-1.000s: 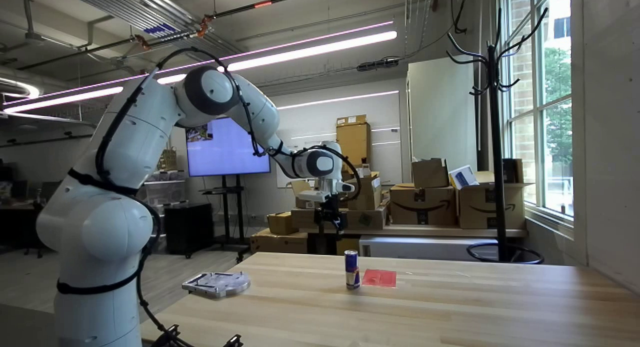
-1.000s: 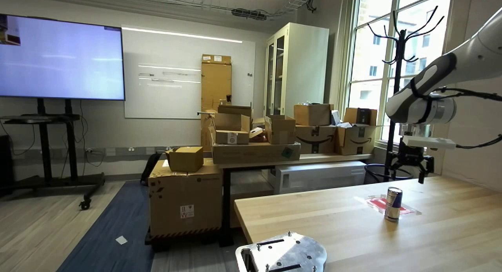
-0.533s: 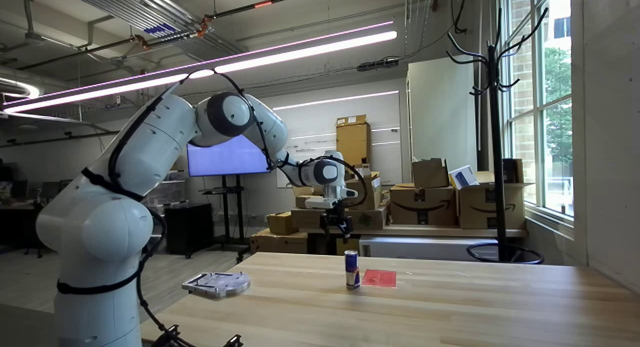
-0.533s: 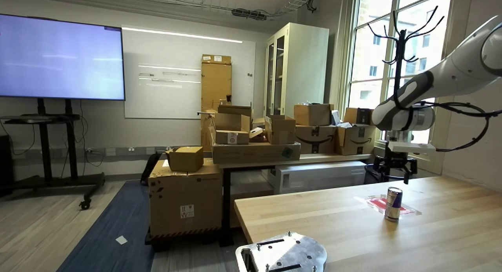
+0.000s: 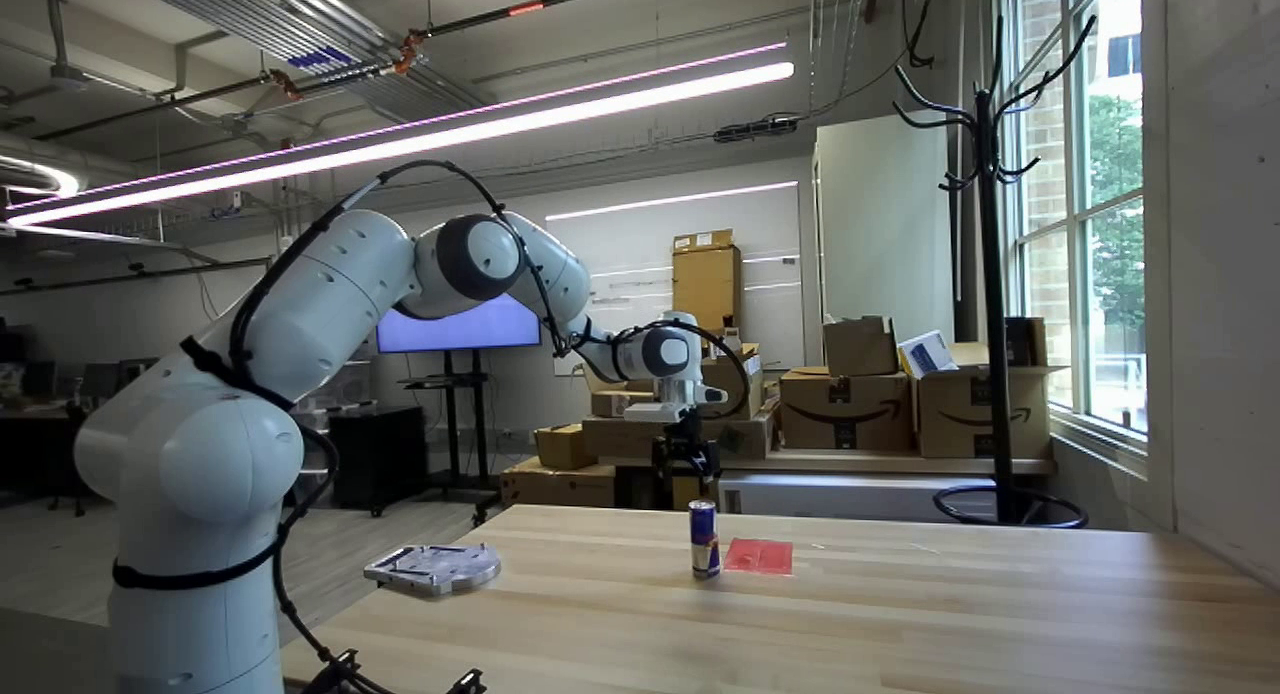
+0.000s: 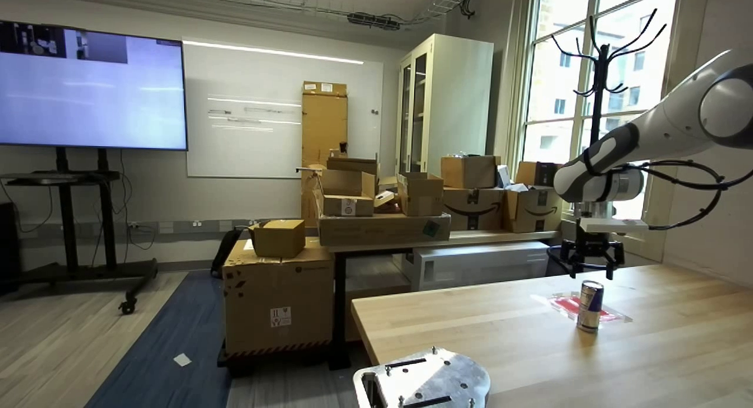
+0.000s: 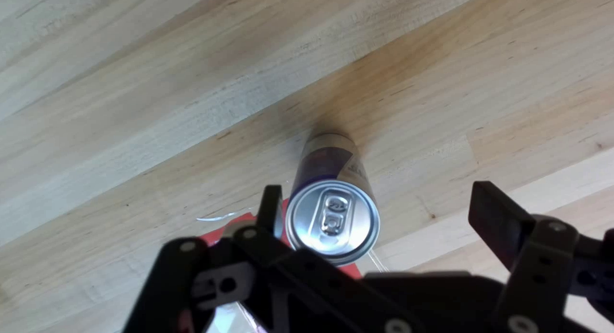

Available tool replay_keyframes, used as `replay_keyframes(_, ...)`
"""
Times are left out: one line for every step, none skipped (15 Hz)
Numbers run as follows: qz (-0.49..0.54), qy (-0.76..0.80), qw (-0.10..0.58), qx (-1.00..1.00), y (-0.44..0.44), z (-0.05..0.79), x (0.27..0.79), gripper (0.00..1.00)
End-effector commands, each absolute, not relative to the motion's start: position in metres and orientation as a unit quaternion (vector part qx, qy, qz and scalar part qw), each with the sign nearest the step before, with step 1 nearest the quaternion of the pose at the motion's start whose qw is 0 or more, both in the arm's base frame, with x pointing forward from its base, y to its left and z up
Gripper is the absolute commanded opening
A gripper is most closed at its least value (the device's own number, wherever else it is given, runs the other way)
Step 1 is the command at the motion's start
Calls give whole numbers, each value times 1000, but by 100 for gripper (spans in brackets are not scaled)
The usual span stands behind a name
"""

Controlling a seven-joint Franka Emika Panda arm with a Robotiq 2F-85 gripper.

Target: Put the energy drink on the metal plate

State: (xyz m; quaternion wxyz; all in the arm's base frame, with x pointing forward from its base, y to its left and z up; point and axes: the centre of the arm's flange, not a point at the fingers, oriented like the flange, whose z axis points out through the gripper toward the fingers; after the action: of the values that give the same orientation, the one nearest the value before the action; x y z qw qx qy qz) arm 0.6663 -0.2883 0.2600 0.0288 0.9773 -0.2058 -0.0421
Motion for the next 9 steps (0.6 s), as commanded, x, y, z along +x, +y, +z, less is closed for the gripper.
replay_keyframes(-60, -210, 29, 975, -303, 250, 684, 100)
replay_keyframes(-62, -211, 29, 975, -305, 247, 684, 100)
replay_keyframes(-65, -214, 30, 974, -309, 244, 684, 100)
replay_keyframes(-67, -216, 30, 974, -314, 241, 683, 100)
replay_keyframes(-68, -219, 27, 973, -317, 239, 683, 100)
replay_keyframes(-68, -220, 27, 973, -320, 237, 683, 100)
replay_keyframes(-69, -222, 28, 972, -322, 234, 683, 100)
replay_keyframes(-71, -222, 26, 972, -323, 231, 684, 100)
replay_keyframes(-72, -222, 24, 972, -324, 230, 684, 100)
